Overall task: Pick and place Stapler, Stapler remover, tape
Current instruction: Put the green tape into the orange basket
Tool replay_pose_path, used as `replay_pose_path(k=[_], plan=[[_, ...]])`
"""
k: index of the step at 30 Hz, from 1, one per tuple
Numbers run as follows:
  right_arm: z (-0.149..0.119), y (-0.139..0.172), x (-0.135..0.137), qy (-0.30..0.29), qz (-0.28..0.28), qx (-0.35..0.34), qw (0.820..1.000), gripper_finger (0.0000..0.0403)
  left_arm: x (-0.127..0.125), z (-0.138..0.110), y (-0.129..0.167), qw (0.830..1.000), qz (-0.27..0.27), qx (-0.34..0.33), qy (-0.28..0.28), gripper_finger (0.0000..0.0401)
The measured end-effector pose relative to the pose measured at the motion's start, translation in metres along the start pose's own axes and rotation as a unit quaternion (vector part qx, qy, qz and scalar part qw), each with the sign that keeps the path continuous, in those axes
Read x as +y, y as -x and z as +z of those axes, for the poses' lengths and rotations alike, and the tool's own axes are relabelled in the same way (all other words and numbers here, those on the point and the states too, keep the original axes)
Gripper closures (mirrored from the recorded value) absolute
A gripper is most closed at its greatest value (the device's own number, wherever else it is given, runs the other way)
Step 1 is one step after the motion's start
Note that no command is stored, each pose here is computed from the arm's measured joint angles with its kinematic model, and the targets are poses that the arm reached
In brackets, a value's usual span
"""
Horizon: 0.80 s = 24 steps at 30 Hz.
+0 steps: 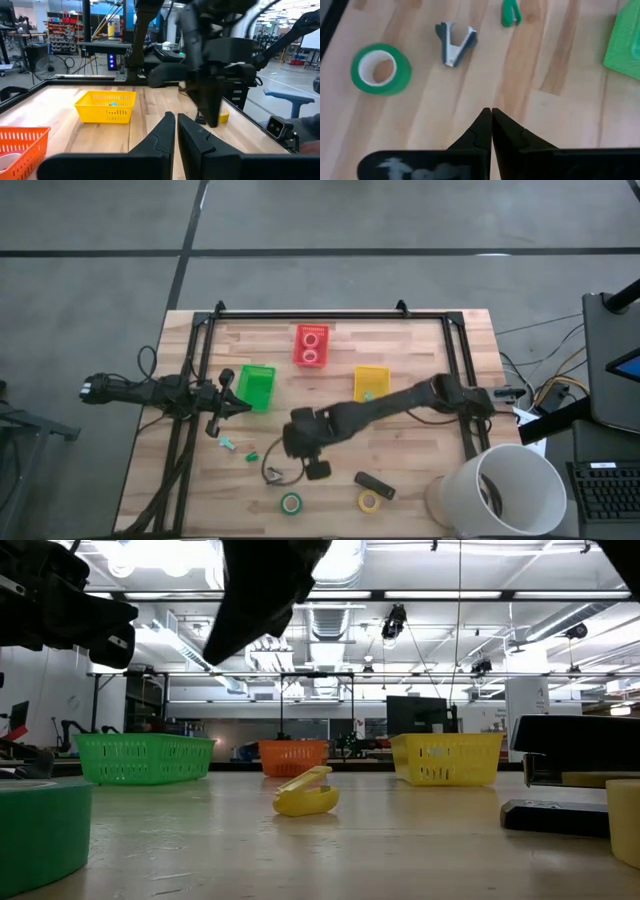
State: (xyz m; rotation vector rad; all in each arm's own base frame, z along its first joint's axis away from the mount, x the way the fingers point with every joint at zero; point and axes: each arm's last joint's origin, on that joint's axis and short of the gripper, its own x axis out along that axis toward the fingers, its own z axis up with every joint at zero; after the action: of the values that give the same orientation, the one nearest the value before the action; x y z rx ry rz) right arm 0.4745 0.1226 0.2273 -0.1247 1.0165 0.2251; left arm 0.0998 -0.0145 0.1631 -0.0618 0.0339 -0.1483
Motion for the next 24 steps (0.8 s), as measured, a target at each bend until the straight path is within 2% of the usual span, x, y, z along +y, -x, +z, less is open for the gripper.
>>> replay_pose_path(k=[5,14,18,24], plan=[[-0.002,-0.008,0.023,-0.023,0.014,-0.019,0.999,0.0394,0.0,0.0,0.0,1.0,0.0,0.0,0.0,0.0378],[-0.006,-0.024,0.078,0.037,0.076,-0.099,0.992,0.0388,0.0,0.0,0.0,1.0,0.0,0.0,0.0,0.0378],[-0.012,-0.03,0.098,0.068,0.089,-0.126,0.986,0.0355,0.0,0.0,0.0,1.0,0.0,0.0,0.0,0.0378],[-0.02,-0.04,0.091,0.009,0.074,-0.118,0.99,0.0277,0.0,0.0,0.0,1.0,0.0,0.0,0.0,0.0378]])
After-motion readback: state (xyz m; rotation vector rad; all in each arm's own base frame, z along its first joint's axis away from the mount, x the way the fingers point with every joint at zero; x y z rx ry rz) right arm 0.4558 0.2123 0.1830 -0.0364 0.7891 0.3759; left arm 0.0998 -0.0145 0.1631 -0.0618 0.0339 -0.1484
